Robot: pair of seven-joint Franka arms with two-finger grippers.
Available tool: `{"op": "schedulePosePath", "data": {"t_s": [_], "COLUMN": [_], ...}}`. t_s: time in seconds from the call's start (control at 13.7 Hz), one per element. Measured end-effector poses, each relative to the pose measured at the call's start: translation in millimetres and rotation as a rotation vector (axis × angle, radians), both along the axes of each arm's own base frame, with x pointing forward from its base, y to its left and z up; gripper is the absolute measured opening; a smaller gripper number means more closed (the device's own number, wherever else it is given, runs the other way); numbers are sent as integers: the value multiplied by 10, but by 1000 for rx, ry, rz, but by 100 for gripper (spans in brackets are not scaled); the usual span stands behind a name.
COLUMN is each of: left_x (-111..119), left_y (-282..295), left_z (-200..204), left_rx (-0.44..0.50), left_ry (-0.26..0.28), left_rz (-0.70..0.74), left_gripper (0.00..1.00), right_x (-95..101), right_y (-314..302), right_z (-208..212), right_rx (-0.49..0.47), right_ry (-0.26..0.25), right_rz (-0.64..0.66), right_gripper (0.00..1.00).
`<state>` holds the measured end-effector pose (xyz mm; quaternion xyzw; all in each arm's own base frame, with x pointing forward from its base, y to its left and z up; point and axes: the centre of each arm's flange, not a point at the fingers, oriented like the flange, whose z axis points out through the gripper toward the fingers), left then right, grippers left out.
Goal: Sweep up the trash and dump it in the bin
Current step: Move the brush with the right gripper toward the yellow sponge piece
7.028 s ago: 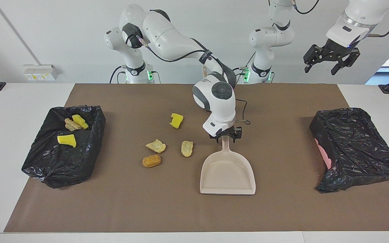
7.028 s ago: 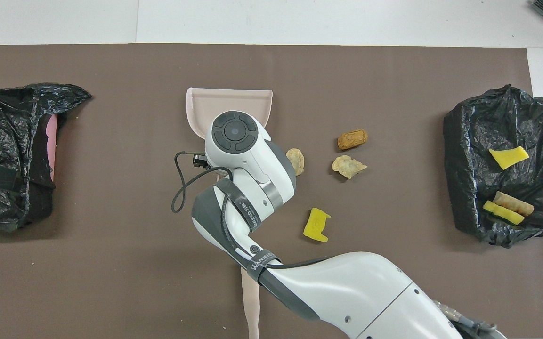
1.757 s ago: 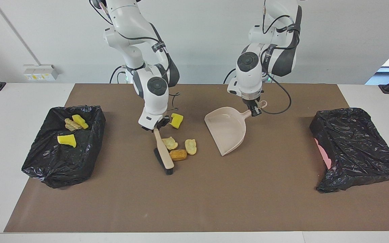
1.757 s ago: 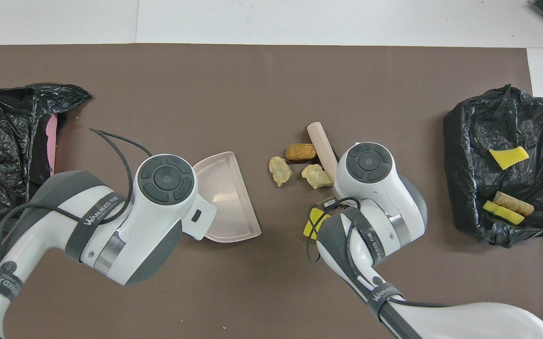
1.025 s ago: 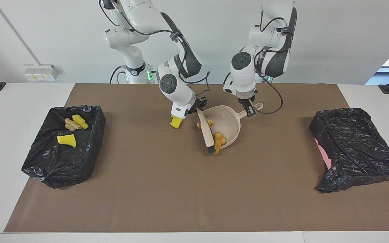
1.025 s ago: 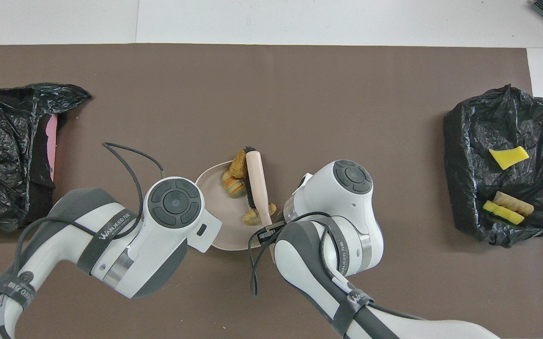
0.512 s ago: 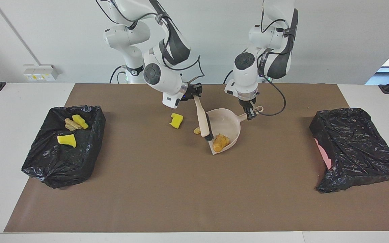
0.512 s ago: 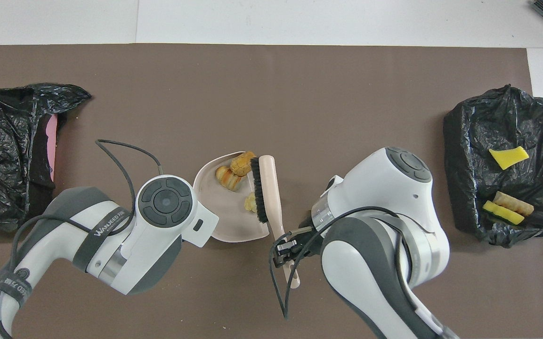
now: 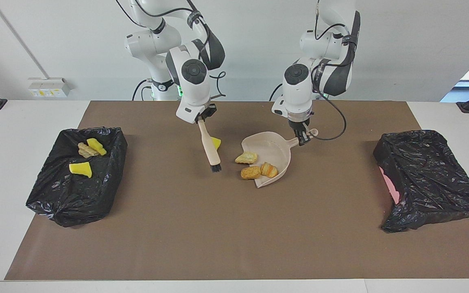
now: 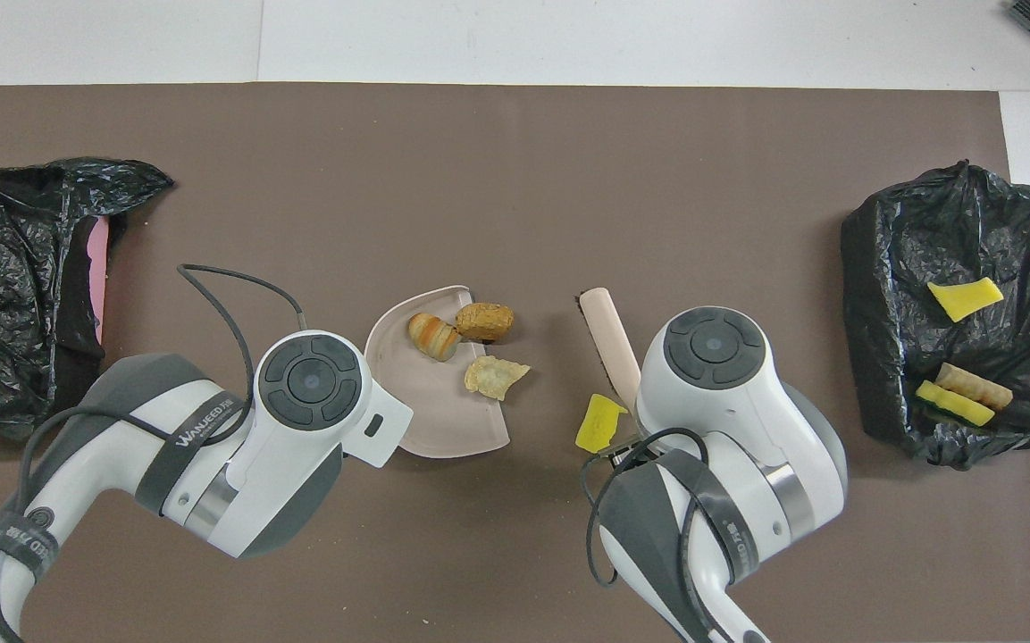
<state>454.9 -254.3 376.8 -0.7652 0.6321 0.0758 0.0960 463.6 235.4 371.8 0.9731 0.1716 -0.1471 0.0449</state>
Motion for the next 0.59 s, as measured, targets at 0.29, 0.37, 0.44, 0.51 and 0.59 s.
{"op": "schedulePosePath", "data": {"t_s": [0.29,0.37,0.44,0.51,0.59], "left_x": [0,-1,-1,-1,-1], "left_y": [1,1,1,1,1], "left_z": [-1,-2,-2,-3,-3], "left_rx": [0,0,0,0,0], "left_ry": [0,0,0,0,0], "left_rz": [0,0,0,0,0], "left_gripper": [31,31,31,31,31], "right_x": [354,302,210,113,16], "right_y": [373,575,760,921,1063], "right_z": [-593,-630,-618,-589,-559], "right_rx": [73,125,171,219,267], "right_ry": [-27,-5,21,50,83], "right_rz": [6,-10,-27,-50,-77], "right_gripper": [26,26,26,26,26]}}
